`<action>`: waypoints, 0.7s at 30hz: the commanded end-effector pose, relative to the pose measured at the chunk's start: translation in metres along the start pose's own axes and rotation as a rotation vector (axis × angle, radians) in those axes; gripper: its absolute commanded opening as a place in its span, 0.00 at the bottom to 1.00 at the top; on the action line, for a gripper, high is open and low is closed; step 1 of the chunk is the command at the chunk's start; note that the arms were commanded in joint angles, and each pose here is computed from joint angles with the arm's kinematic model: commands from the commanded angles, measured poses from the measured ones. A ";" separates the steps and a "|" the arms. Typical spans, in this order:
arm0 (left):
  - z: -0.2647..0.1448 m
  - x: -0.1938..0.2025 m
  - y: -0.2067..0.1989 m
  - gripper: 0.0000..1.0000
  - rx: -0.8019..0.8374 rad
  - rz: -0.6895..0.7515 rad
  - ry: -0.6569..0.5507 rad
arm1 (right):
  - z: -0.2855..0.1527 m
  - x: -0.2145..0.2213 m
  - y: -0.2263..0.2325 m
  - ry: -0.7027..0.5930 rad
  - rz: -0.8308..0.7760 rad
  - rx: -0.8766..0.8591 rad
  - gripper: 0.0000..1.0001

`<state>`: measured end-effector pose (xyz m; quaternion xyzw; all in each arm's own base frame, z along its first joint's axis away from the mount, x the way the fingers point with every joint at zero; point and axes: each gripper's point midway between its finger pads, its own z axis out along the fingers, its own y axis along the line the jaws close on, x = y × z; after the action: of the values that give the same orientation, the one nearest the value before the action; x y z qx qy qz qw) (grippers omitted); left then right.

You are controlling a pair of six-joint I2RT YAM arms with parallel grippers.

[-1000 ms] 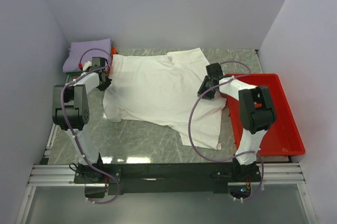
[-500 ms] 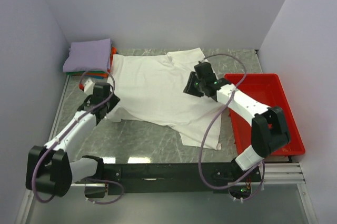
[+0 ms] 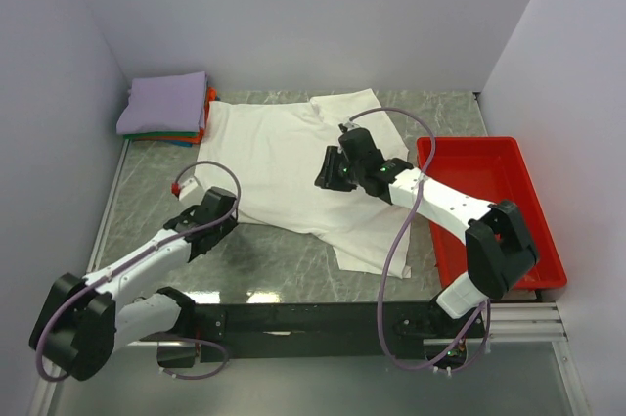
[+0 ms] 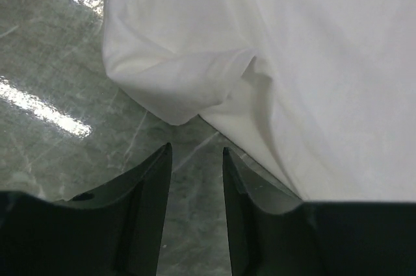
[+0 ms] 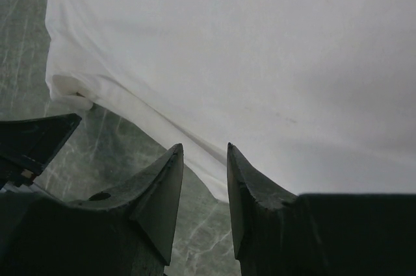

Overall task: Fold and stack the t-shirts
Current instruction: Flatten the tshirt out

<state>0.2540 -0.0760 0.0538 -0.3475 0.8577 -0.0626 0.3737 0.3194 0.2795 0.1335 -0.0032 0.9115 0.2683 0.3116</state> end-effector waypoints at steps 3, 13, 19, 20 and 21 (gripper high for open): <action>0.006 -0.014 0.002 0.42 -0.106 0.042 -0.098 | 0.003 -0.005 -0.004 -0.030 -0.023 0.006 0.40; 0.020 -0.009 -0.006 0.43 -0.155 0.083 -0.101 | 0.003 0.000 -0.014 -0.024 -0.036 0.037 0.40; 0.026 -0.007 -0.006 0.38 -0.207 0.101 -0.102 | 0.003 0.002 -0.015 -0.020 -0.039 0.040 0.40; 0.026 -0.006 -0.002 0.37 -0.225 0.106 -0.098 | 0.004 0.003 -0.016 -0.019 -0.041 0.043 0.40; 0.026 -0.006 0.000 0.35 -0.236 0.096 -0.100 | 0.005 0.004 -0.017 -0.016 -0.040 0.045 0.40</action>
<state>0.2673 -0.0707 0.0284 -0.3327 0.8693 0.0625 0.3603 0.3168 0.2723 0.1206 -0.0116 0.9164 0.2508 0.3118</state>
